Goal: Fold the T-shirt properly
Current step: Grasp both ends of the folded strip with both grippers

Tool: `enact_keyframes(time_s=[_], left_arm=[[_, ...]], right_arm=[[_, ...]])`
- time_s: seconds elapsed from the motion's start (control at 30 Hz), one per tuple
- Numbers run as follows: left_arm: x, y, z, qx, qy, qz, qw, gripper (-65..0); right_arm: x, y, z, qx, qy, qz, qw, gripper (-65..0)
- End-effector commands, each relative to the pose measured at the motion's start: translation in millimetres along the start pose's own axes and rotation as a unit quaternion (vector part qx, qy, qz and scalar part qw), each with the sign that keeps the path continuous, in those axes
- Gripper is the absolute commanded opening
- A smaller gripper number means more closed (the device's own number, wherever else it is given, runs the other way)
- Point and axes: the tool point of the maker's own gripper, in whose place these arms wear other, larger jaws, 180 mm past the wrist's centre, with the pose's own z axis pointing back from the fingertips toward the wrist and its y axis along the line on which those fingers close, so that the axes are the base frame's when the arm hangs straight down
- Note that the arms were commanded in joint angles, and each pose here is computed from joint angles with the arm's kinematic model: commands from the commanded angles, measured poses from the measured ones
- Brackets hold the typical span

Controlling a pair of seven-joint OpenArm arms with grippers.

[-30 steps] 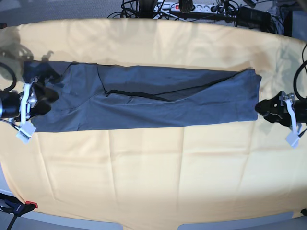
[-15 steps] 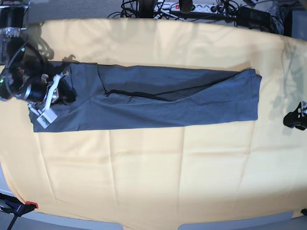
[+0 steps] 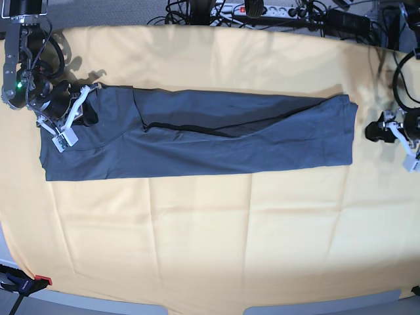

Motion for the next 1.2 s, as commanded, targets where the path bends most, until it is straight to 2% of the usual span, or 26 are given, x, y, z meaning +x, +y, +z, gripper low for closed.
enact_keyframes(time_s=[0.0,0.13,0.37,0.53,0.73,0.77,0.83,0.9,0.97,1.0,1.1,1.17], left_arm=[[11.8,3.1,6.5,0.011,-0.011,-0.004,1.000,-24.7],[-4.8,-12.2,-12.8,-0.013,0.002,0.018,1.000,-24.7],[-21.2,-61.4,-22.9,-0.129,0.027,0.007,0.991,-24.7],[-10.7,-80.1,-19.2,-0.181,-0.003,0.013,0.983,-24.7],[-2.4,-110.4,-23.7,-0.246,-0.042,0.008,0.968,-24.9],[-1.9,-112.0,-25.1,-0.247,-0.044,0.010,0.968,-26.4],[-0.5,-111.3,-26.4,-0.244,-0.050,0.011,0.968,-34.3],[-0.8,-104.1,-29.7,-0.222,-0.047,0.005,0.974,-46.7],[-2.5,-95.8,-33.2,-0.198,-0.043,-0.001,0.979,-62.6],[-1.7,-91.6,-33.8,-0.187,-0.045,-0.003,0.981,-65.0],[5.0,-72.4,-33.2,-0.141,-0.055,0.007,0.988,-65.0],[10.8,-59.5,-28.4,-0.115,-0.062,0.009,0.991,-65.0]], right_arm=[[4.1,-7.7,6.2,-0.013,-0.001,0.011,0.9999,-65.0],[4.1,-7.6,6.2,-0.013,-0.001,0.011,0.9999,-65.0],[8.0,-8.9,6.4,-0.014,-0.005,0.012,0.9998,-65.0],[11.0,-8.8,6.5,-0.012,-0.010,0.012,0.9998,-65.0],[19.6,1.3,6.9,0.016,-0.034,-0.007,0.9993,-65.0],[19.7,1.4,6.9,0.017,-0.034,-0.007,0.9993,-65.0],[19.6,2.5,7.0,0.019,-0.034,-0.003,0.9992,-65.0],[20.0,4.0,7.1,0.024,-0.035,0.003,0.9991,-65.0],[22.5,3.7,7.4,0.024,-0.038,0.006,0.9990,-65.0],[27.4,3.8,7.9,0.027,-0.045,0.003,0.9986,-65.0],[47.8,-1.2,10.8,0.023,-0.073,-0.016,0.9970,-44.4],[65.8,-3.9,14.5,0.022,-0.096,-0.016,0.9951,-34.5]])
